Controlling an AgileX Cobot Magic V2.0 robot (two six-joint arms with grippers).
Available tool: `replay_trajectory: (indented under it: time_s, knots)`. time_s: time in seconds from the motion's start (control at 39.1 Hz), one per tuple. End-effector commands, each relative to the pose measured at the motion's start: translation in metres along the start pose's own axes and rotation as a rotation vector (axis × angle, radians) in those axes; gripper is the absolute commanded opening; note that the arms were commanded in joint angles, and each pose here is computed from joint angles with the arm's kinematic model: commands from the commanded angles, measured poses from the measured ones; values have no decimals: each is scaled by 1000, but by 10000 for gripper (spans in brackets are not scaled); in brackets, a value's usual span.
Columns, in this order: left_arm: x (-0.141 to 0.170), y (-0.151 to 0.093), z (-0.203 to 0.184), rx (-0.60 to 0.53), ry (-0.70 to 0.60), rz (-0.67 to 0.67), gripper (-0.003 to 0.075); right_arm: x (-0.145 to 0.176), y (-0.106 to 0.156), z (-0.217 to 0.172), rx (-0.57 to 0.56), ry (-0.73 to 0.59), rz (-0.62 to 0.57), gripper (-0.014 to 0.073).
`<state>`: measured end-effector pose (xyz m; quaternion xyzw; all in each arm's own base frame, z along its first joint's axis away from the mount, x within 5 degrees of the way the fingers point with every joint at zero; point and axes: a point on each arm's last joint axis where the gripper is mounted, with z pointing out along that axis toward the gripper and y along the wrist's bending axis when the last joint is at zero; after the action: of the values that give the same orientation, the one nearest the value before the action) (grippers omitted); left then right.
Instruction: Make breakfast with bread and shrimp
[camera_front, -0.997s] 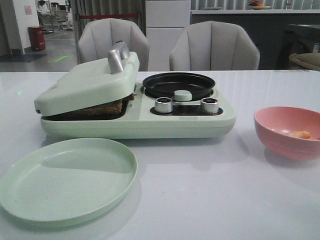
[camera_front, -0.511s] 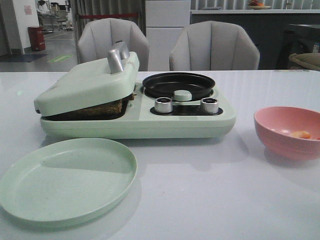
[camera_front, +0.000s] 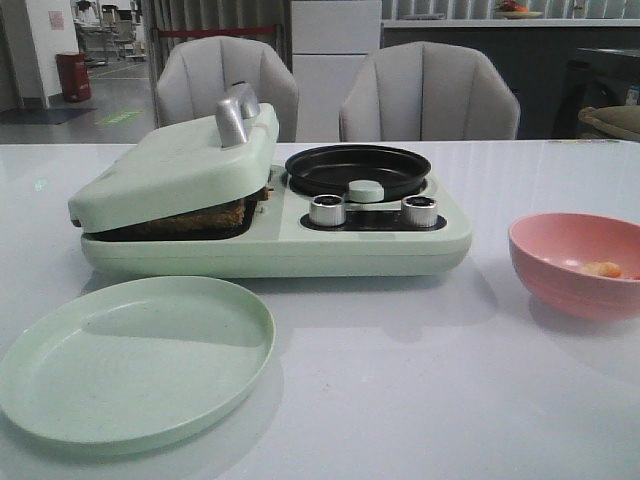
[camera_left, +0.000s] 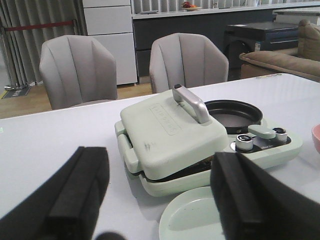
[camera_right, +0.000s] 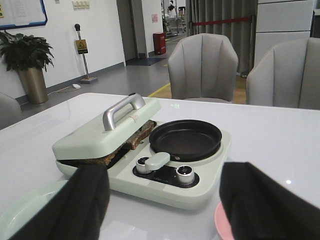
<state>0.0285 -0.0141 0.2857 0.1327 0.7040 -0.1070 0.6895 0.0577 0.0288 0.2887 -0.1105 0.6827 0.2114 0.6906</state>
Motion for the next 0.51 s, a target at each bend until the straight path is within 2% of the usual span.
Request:
replay_trajectory:
  time_s: [0.0, 0.23, 0.49]
  knots:
    - [-14, 1, -2, -5, -89, -24, 490, -26, 3, 10, 2, -65, -9, 561]
    - [-14, 1, -2, -5, -89, -24, 490, -19, 1, 32, 16, 32, -9, 561]
    - [-14, 1, -2, -5, -89, -24, 490, -18, 1, 38, 19, 91, 11, 561]
